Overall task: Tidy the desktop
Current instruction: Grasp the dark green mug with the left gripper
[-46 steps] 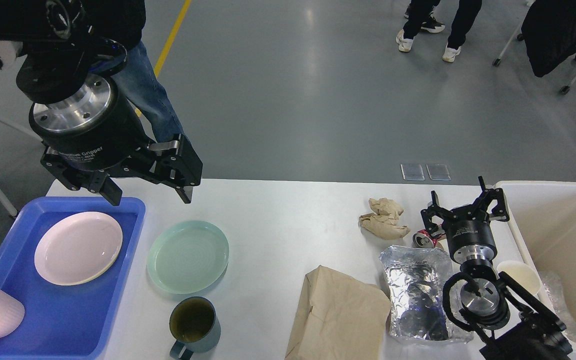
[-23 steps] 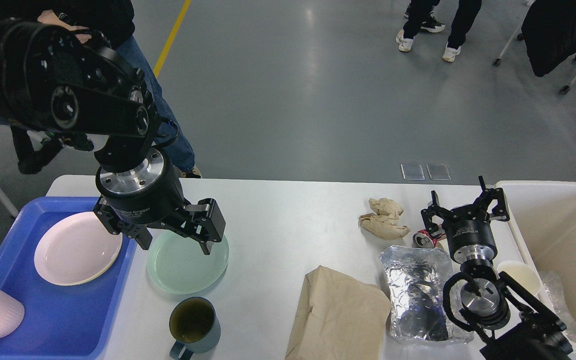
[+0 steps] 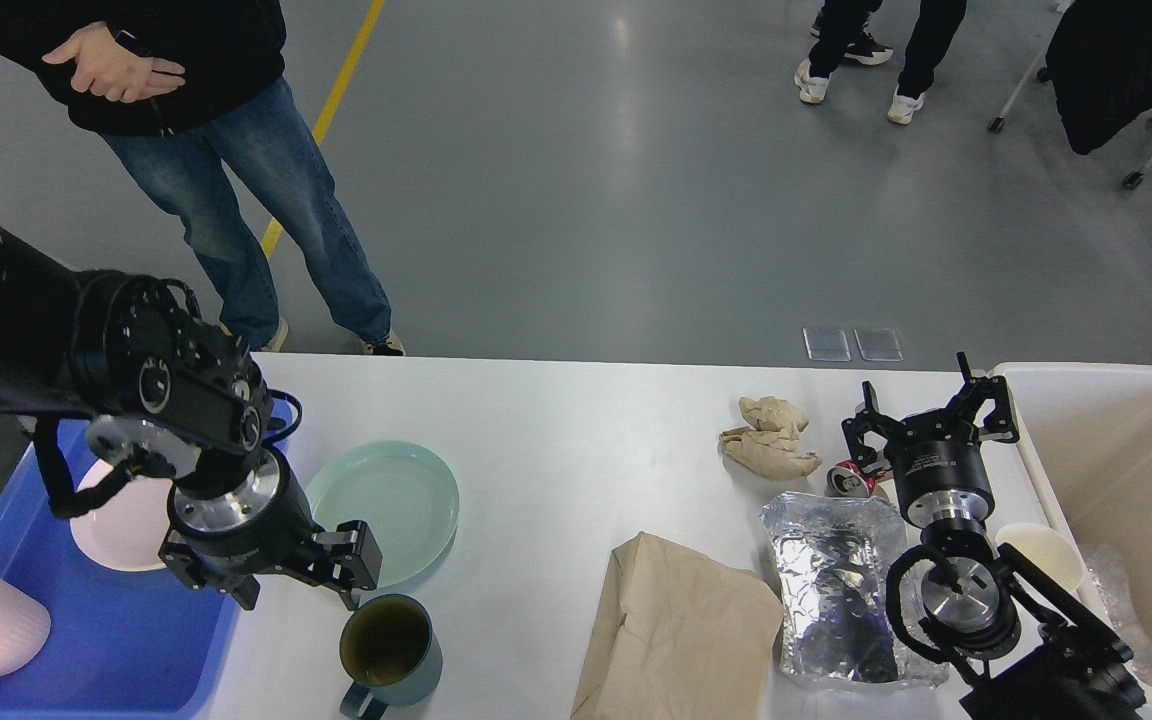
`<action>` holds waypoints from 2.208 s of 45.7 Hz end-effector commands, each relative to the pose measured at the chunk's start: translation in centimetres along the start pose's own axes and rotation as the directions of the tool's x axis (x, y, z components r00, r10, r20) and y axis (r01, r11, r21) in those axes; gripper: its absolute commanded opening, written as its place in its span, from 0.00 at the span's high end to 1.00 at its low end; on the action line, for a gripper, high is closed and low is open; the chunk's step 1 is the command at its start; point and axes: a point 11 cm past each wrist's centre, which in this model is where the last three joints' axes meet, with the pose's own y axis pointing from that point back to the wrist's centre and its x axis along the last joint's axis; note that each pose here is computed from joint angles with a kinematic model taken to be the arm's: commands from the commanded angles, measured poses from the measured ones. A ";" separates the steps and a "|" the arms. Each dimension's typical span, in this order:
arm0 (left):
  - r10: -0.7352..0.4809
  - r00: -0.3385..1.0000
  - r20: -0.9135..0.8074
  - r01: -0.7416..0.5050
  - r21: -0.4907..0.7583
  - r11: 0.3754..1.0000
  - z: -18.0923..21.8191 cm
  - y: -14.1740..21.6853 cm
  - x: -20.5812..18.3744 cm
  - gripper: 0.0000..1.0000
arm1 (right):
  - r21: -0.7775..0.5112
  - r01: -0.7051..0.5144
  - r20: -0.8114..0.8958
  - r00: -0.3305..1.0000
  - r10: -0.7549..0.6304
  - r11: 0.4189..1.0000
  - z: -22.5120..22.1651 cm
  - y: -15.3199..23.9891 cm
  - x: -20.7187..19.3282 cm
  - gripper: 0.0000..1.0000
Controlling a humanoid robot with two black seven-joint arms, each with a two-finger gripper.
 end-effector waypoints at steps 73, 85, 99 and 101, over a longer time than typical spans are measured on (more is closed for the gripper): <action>0.068 0.996 -0.062 -0.070 -0.036 0.997 -0.1 -11.2 -1.0 0.94 | 0.000 0.000 0.001 1.000 0.000 1.000 0.0 0.0 0.0 0.00; 0.033 0.997 -0.071 -0.032 0.007 0.999 -1.1 -8.6 -0.1 1.00 | 0.000 -0.001 0.000 1.000 0.001 1.000 0.0 0.0 0.0 0.00; -0.035 0.994 -0.102 0.031 -0.043 0.999 -2.0 -1.7 1.9 1.00 | 0.000 -0.001 0.000 1.000 0.001 1.000 0.0 0.0 0.0 0.00; -0.036 0.994 -0.107 0.032 -0.044 0.999 -2.2 -0.2 2.2 1.00 | 0.000 0.000 0.001 1.000 0.000 1.000 0.0 0.0 0.0 0.00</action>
